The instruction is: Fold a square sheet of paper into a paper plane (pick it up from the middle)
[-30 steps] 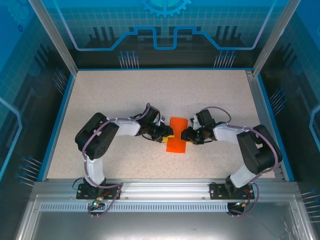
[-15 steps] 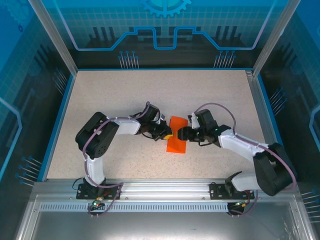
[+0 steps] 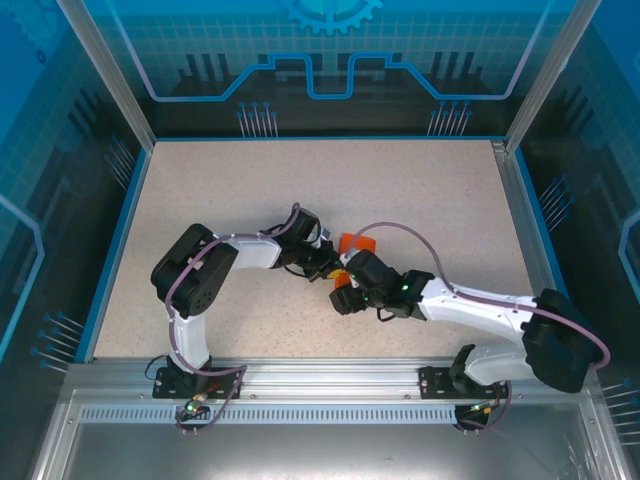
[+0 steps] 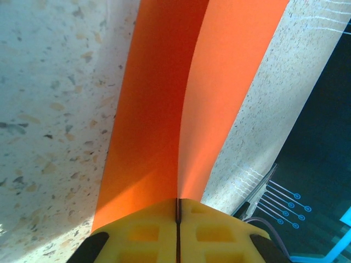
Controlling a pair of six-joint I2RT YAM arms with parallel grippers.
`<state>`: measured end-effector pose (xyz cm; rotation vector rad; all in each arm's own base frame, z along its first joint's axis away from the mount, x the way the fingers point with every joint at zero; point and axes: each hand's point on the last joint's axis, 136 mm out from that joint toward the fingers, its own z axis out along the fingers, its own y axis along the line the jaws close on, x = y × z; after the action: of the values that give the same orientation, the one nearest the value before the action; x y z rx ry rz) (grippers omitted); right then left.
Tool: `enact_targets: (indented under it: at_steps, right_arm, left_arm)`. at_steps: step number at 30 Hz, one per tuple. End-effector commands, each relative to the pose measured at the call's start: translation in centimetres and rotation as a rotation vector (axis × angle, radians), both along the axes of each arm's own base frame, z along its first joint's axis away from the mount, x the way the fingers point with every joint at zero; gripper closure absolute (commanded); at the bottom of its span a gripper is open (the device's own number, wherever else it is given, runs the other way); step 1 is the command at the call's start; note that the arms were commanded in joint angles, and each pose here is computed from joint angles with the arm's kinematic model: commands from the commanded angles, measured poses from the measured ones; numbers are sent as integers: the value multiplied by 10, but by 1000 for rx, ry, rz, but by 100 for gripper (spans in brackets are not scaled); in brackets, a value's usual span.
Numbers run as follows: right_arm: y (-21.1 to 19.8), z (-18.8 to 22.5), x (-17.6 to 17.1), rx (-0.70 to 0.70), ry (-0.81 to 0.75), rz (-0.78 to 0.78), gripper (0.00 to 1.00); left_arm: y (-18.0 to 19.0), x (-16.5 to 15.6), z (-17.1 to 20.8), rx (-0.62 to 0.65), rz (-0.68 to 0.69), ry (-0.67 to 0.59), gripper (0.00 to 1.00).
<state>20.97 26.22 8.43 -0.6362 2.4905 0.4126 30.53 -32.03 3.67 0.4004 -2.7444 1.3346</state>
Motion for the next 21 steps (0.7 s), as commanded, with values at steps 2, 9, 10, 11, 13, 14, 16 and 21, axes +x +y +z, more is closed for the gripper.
enact_targets:
  at_steps: [2, 9, 10, 11, 13, 14, 16, 21]
  right_arm:
    - [0, -2, 13, -165, -96, -32, 36]
    - [14, -15, 18, -245, -98, -32, 47]
    - [14, -17, 18, -256, -96, -34, 50]
    - [14, -18, 18, -265, -97, -38, 52]
    - [14, -19, 18, -281, -98, -40, 56]
    - [14, -19, 18, -285, -104, -43, 59]
    - [14, -17, 18, -286, -108, -44, 61]
    - [6, -17, 19, -316, -117, -63, 68]
  left_arm:
    - [-3, 4, 17, -29, -10, -14, 92]
    - [-2, 4, 17, -28, -12, -15, 92]
    - [-3, 3, 17, -28, -14, -13, 92]
    - [-2, 3, 17, -28, -14, -11, 92]
    - [-3, 3, 18, -29, -17, -12, 92]
    - [-2, 3, 17, -27, -17, -13, 92]
    - [-2, 2, 16, -24, -18, -12, 92]
    - [-2, 3, 17, -25, -15, -13, 92]
